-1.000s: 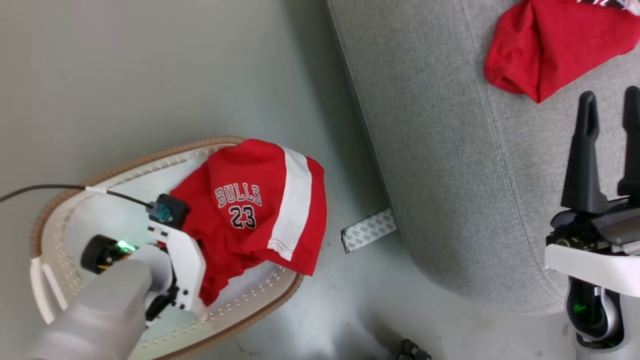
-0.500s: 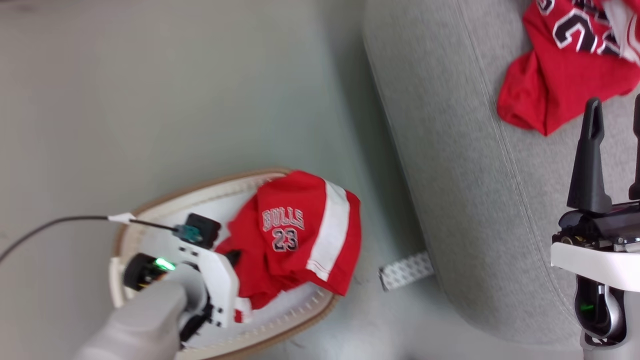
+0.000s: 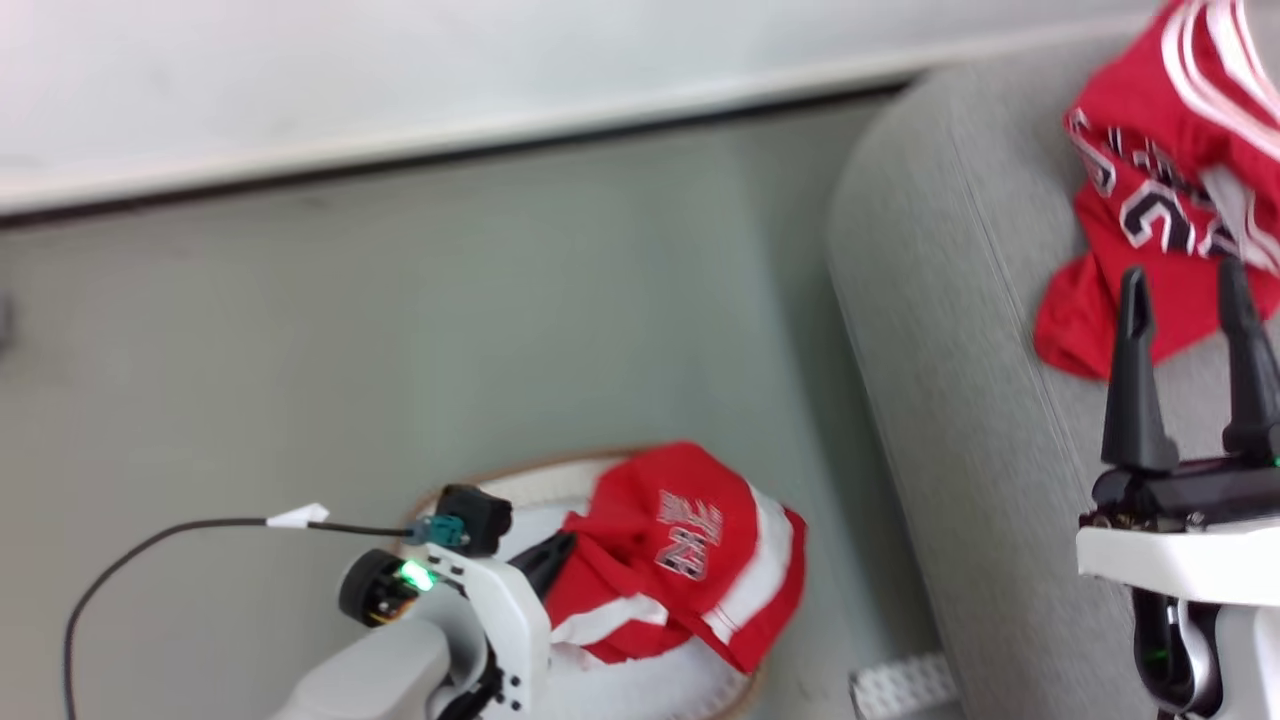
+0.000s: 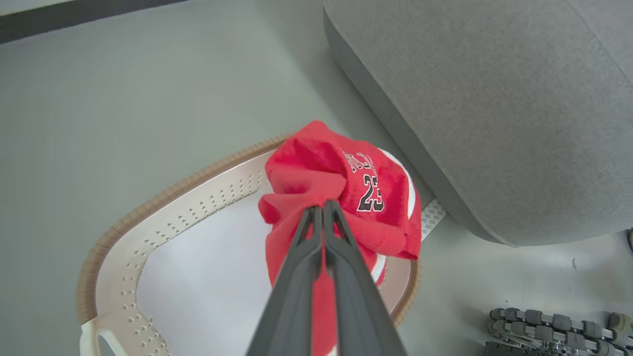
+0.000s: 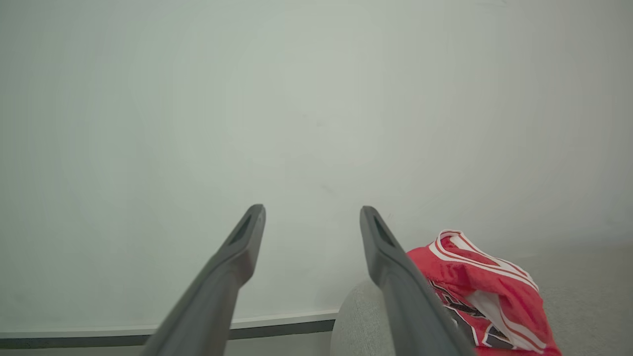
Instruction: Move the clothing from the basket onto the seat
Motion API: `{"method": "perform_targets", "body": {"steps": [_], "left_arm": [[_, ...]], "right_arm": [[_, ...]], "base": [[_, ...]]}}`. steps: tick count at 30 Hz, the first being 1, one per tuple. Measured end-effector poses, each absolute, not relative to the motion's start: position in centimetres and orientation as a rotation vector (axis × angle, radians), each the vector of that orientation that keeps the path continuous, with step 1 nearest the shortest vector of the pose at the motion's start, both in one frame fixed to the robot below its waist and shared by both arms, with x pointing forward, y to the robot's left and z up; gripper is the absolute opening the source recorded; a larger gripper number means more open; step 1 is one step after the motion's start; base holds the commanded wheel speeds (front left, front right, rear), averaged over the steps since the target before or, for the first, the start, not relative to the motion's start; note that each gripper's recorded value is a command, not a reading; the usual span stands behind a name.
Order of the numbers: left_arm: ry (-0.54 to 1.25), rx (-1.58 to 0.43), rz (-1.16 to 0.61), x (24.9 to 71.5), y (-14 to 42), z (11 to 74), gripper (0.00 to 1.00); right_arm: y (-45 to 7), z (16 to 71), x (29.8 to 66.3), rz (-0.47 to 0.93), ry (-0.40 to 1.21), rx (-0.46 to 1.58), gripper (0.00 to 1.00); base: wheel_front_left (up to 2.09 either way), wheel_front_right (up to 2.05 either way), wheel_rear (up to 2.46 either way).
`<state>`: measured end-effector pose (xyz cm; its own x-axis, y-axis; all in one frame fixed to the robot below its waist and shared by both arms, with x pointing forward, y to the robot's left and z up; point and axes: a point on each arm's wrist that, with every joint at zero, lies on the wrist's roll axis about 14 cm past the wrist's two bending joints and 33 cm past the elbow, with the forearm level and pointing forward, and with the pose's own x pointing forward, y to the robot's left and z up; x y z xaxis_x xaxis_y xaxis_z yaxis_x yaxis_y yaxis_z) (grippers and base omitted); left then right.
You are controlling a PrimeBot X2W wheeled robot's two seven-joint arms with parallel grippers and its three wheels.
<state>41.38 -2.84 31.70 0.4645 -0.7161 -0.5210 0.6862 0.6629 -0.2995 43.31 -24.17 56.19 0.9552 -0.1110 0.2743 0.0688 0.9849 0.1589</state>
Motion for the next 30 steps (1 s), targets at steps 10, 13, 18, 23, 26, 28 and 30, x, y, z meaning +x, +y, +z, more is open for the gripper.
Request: {"method": "perform_targets", "body": {"steps": [10,13,18,23,26,28,30], "left_arm": [[0.354,-0.079,-0.819,42.1,-2.1,42.3,0.00],[0.251,-0.078,-0.800,41.9,-1.6,45.6,0.00],[0.080,-0.074,-0.773,41.7,-0.8,50.9,0.00],[-0.085,-0.065,-0.752,41.5,-0.2,56.3,0.00],[-0.159,-0.060,-0.731,41.6,0.5,58.8,0.00],[-0.206,-0.055,-0.720,41.8,0.9,60.4,0.00],[-0.251,-0.059,-0.707,42.0,1.2,62.1,0.00]], "right_arm": [[-21.6,58.8,41.1,-0.022,-0.344,0.190,1.00],[-20.8,59.5,40.5,0.000,-0.360,0.199,1.00],[-19.6,60.5,39.5,0.043,-0.384,0.215,1.00],[-18.3,60.9,38.8,0.084,-0.391,0.235,1.00],[-17.1,60.9,38.7,0.118,-0.386,0.244,1.00],[-16.4,60.8,38.5,0.138,-0.379,0.249,1.00],[-15.7,60.7,38.5,0.157,-0.373,0.254,1.00]], "base": [[0.00,0.00,0.00],[0.00,0.00,0.00],[0.00,0.00,0.00],[0.00,0.00,0.00],[0.00,0.00,0.00],[0.00,0.00,0.00],[0.00,0.00,0.00]]}}
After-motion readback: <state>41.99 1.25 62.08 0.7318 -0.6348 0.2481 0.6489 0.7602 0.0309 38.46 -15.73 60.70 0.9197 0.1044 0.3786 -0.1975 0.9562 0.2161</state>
